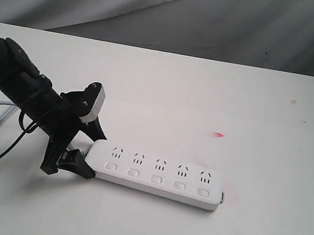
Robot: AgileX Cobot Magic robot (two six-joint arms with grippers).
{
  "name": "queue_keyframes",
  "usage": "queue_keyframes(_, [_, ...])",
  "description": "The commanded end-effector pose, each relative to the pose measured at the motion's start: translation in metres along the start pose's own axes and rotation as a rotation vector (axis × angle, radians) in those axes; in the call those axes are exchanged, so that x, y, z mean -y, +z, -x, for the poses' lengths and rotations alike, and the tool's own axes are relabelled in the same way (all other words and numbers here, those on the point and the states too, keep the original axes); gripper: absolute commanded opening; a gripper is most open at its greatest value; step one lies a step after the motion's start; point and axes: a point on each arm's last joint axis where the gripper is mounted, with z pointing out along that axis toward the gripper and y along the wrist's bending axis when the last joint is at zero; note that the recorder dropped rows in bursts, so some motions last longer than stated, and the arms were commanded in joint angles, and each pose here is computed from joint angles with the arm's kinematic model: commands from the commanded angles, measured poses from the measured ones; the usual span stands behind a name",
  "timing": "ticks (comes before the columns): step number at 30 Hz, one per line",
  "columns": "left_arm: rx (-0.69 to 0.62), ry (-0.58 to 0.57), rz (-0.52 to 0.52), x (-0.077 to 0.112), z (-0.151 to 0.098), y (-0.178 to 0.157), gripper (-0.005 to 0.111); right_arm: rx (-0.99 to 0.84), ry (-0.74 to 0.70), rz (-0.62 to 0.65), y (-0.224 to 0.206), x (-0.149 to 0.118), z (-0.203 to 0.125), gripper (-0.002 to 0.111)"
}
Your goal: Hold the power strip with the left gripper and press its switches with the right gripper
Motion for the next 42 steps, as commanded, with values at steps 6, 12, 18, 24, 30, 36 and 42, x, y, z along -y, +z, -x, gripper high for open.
queue_keyframes(6, [-0.022,0.024,-0.001,0.000,-0.001,0.000,0.068,0.037,0.107,-0.040,-0.006,-0.006,-0.061,0.000])
queue_keyframes(12, [-0.022,0.024,-0.001,0.000,-0.001,0.000,0.068,-0.004,0.108,-0.037,-0.005,-0.008,-0.077,0.000])
queue_keyframes(18, [-0.022,0.021,-0.001,0.000,-0.001,0.000,0.068,-0.040,0.108,-0.028,-0.005,-0.009,-0.080,0.000])
queue_keyframes(24, [-0.022,0.021,-0.001,0.000,-0.001,0.000,0.068,-0.040,0.108,-0.028,-0.005,-0.009,-0.080,0.000])
queue_keyframes(30, [-0.022,0.023,-0.001,0.000,-0.001,0.000,0.068,-0.040,0.108,-0.028,-0.005,-0.009,-0.080,0.000])
queue_keyframes(36, [-0.022,0.023,-0.001,0.000,-0.001,0.000,0.068,-0.040,0.108,-0.028,-0.005,-0.009,-0.080,0.000])
queue_keyframes(42, [-0.022,0.022,-0.001,0.000,-0.001,0.000,0.068,-0.040,0.108,-0.028,-0.005,-0.009,-0.080,0.000])
